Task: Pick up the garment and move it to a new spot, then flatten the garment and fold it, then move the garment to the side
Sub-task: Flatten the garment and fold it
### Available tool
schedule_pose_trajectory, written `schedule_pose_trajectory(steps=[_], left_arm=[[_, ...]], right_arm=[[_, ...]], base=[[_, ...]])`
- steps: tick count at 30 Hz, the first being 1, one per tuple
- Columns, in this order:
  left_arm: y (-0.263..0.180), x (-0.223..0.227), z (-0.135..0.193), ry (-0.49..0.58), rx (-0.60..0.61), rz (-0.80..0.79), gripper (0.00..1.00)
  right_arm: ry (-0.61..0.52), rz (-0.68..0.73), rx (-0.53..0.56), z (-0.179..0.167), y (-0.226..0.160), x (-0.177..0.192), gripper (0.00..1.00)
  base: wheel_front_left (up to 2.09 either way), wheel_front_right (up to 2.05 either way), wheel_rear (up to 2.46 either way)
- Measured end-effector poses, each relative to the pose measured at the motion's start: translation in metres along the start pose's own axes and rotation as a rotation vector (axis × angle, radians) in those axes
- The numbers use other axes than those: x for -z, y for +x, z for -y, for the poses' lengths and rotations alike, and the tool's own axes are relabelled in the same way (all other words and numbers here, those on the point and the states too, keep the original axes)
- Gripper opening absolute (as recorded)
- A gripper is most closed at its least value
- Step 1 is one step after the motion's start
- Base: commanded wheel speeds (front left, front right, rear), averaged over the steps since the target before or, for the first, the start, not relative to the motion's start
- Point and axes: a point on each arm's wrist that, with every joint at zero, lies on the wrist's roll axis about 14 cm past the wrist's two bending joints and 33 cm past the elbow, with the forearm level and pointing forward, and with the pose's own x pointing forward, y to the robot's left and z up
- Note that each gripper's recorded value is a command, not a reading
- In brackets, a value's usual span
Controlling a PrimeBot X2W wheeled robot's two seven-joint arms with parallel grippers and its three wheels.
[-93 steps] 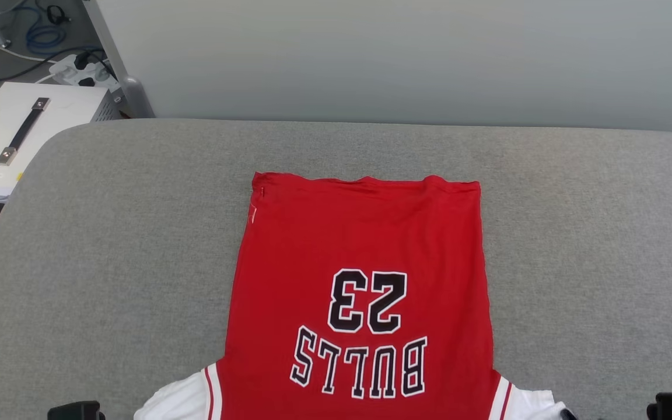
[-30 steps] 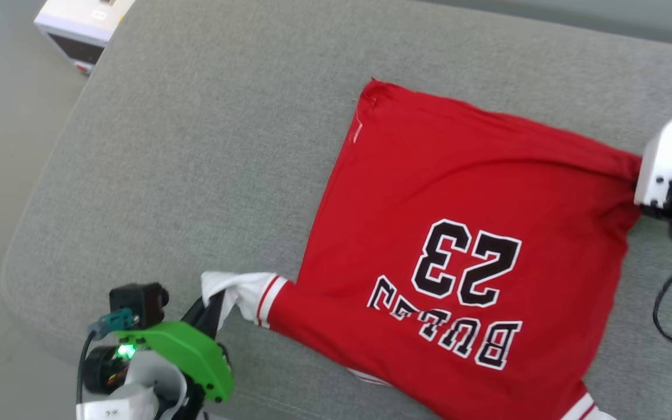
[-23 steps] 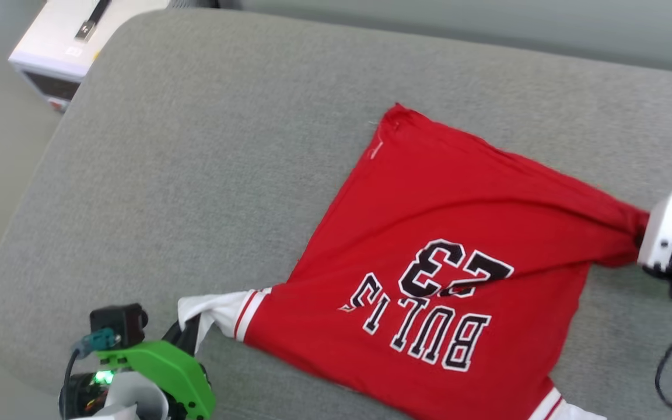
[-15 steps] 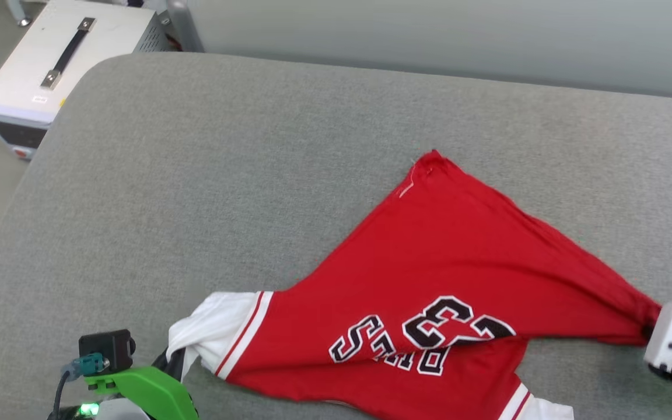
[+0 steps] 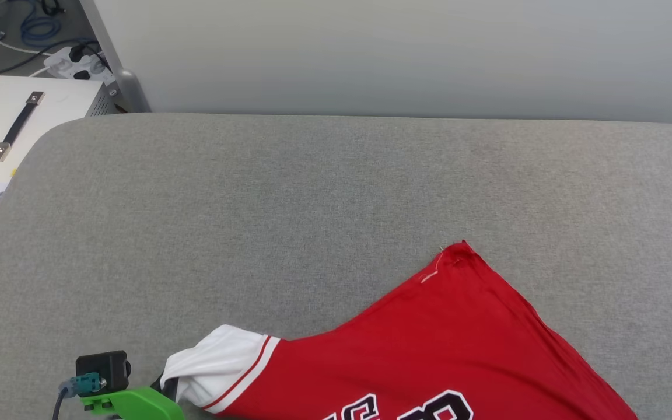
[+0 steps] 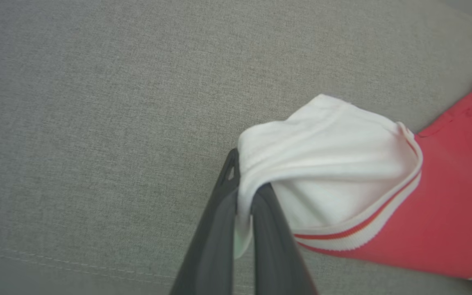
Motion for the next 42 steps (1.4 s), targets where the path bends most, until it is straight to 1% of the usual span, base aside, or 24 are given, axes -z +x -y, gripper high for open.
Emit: schedule_pose_trajectory(steps=[3, 4, 5, 10, 14, 17, 19, 23, 25, 27, 29, 35, 39, 42], left_arm=[[0.000, -0.001, 0.004, 0.002, 0.012, 0.001, 0.00], [0.000, -0.001, 0.004, 0.002, 0.013, 0.000, 0.00], [0.001, -0.001, 0.004, 0.002, 0.013, -0.001, 0.00], [0.002, 0.000, 0.006, 0.001, 0.015, -0.007, 0.00], [0.003, 0.000, 0.006, -0.002, 0.012, -0.011, 0.00], [0.003, -0.001, 0.005, -0.001, 0.009, -0.008, 0.00], [0.004, -0.003, 0.004, 0.000, 0.005, -0.003, 0.00], [0.008, -0.006, 0.003, -0.001, -0.001, 0.002, 0.00], [0.009, -0.007, 0.003, -0.004, 0.002, 0.003, 0.00], [0.011, -0.009, 0.004, -0.008, 0.004, 0.011, 0.00], [0.013, -0.013, 0.006, -0.006, 0.011, 0.021, 0.00], [0.018, -0.022, 0.012, -0.007, 0.034, 0.043, 0.00], [0.020, -0.022, 0.010, -0.014, 0.030, 0.052, 0.00], [0.023, -0.021, 0.010, -0.020, 0.032, 0.052, 0.00]], right_arm=[[0.050, -0.021, -0.013, 0.007, -0.001, 0.016, 0.00], [0.058, -0.009, -0.022, 0.006, 0.000, 0.017, 0.29], [0.072, -0.002, -0.040, 0.003, 0.002, 0.017, 1.00], [0.045, 0.118, -0.046, -0.004, 0.005, 0.000, 1.00], [-0.008, 0.328, -0.050, -0.017, 0.000, -0.045, 1.00], [-0.054, 0.479, -0.081, -0.039, -0.005, -0.081, 1.00], [-0.091, 0.538, -0.113, -0.058, -0.005, -0.098, 1.00], [-0.162, 0.577, -0.200, -0.102, -0.002, -0.120, 1.00], [-0.218, 0.572, -0.254, -0.128, 0.001, -0.130, 1.00], [-0.282, 0.530, -0.290, -0.148, 0.007, -0.134, 1.00], [-0.365, 0.450, -0.321, -0.168, 0.015, -0.131, 1.00], [-0.527, 0.182, -0.362, -0.203, 0.035, -0.122, 1.00], [-0.635, 0.072, -0.369, -0.223, 0.043, -0.115, 1.00], [-0.689, 0.020, -0.366, -0.231, 0.051, -0.112, 1.00]], base=[[0.00, 0.00, 0.00], [0.00, 0.00, 0.00], [0.00, 0.00, 0.00], [0.00, 0.00, 0.00], [0.00, 0.00, 0.00], [0.00, 0.00, 0.00], [0.00, 0.00, 0.00], [0.00, 0.00, 0.00], [0.00, 0.00, 0.00], [0.00, 0.00, 0.00], [0.00, 0.00, 0.00], [0.00, 0.00, 0.00], [0.00, 0.00, 0.00], [0.00, 0.00, 0.00]])
